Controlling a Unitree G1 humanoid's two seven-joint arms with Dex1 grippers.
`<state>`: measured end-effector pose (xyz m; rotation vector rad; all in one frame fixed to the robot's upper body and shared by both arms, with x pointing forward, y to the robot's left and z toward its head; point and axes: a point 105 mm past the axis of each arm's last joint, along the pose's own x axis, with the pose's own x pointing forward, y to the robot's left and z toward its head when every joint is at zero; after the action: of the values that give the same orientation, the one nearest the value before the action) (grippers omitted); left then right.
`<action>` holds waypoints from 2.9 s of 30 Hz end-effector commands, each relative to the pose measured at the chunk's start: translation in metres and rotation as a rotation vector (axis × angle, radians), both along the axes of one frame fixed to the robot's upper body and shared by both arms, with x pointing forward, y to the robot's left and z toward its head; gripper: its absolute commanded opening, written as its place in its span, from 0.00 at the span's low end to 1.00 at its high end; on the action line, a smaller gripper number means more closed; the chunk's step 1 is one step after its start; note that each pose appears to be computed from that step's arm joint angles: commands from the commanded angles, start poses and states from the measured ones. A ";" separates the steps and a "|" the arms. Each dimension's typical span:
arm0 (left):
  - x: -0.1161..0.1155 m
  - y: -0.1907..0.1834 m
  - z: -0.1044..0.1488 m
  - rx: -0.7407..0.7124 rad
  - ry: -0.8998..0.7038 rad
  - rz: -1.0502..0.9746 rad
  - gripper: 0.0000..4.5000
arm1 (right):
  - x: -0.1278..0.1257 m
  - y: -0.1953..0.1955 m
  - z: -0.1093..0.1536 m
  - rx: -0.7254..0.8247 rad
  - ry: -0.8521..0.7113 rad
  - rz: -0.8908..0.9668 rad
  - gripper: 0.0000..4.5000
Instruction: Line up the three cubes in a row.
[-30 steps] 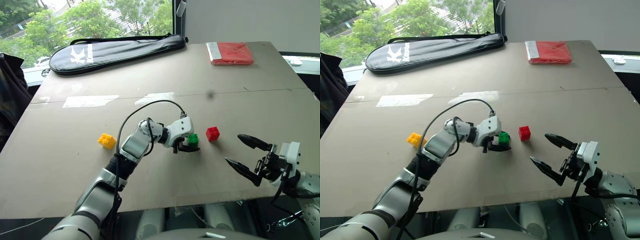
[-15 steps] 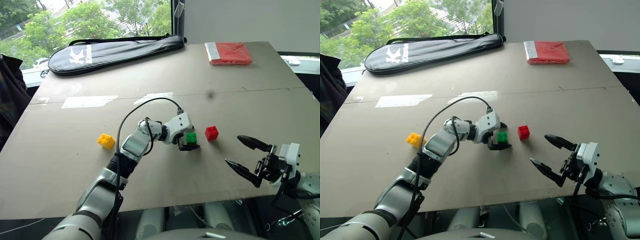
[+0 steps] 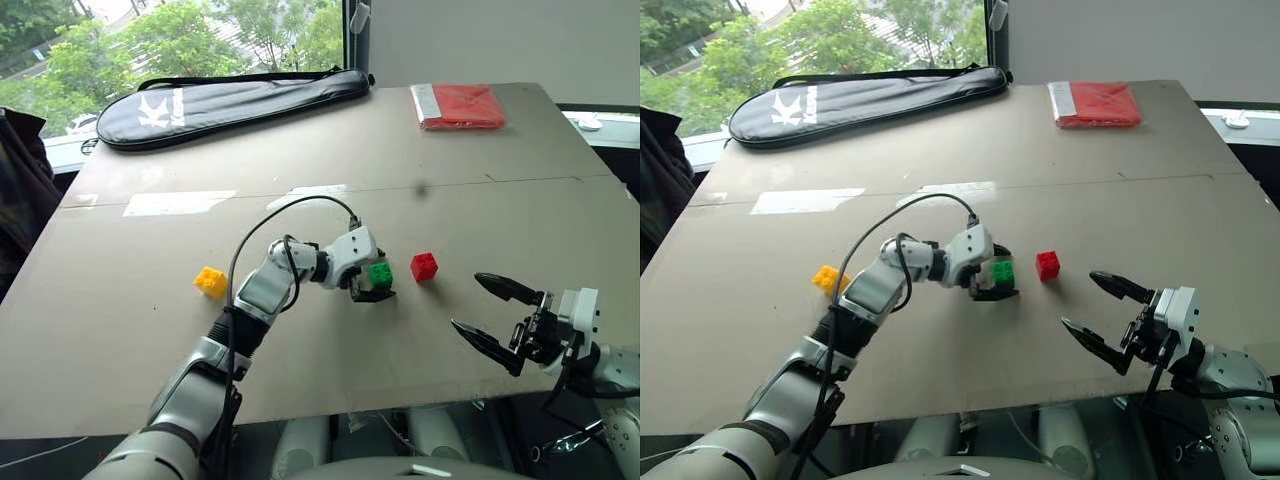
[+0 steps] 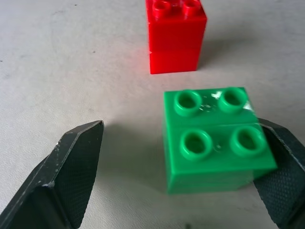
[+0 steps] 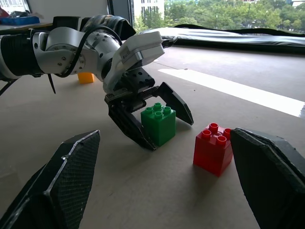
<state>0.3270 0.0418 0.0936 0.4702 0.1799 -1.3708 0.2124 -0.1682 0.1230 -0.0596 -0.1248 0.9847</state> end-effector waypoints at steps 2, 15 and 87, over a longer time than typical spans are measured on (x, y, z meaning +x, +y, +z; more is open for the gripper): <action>-0.012 0.006 0.065 -0.199 -0.119 -0.116 1.00 | -0.001 -0.001 0.008 0.001 -0.043 0.012 1.00; -0.054 0.183 0.084 -0.043 -0.028 0.244 1.00 | -0.006 0.002 0.013 0.011 -0.031 0.105 1.00; -0.023 0.090 0.009 -0.121 -0.022 0.018 0.30 | 0.003 0.014 0.025 0.021 -0.069 0.110 1.00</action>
<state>0.3003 0.1458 0.0969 0.3276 0.1345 -1.3037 0.2169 -0.1547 0.1388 -0.0451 -0.1596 1.0960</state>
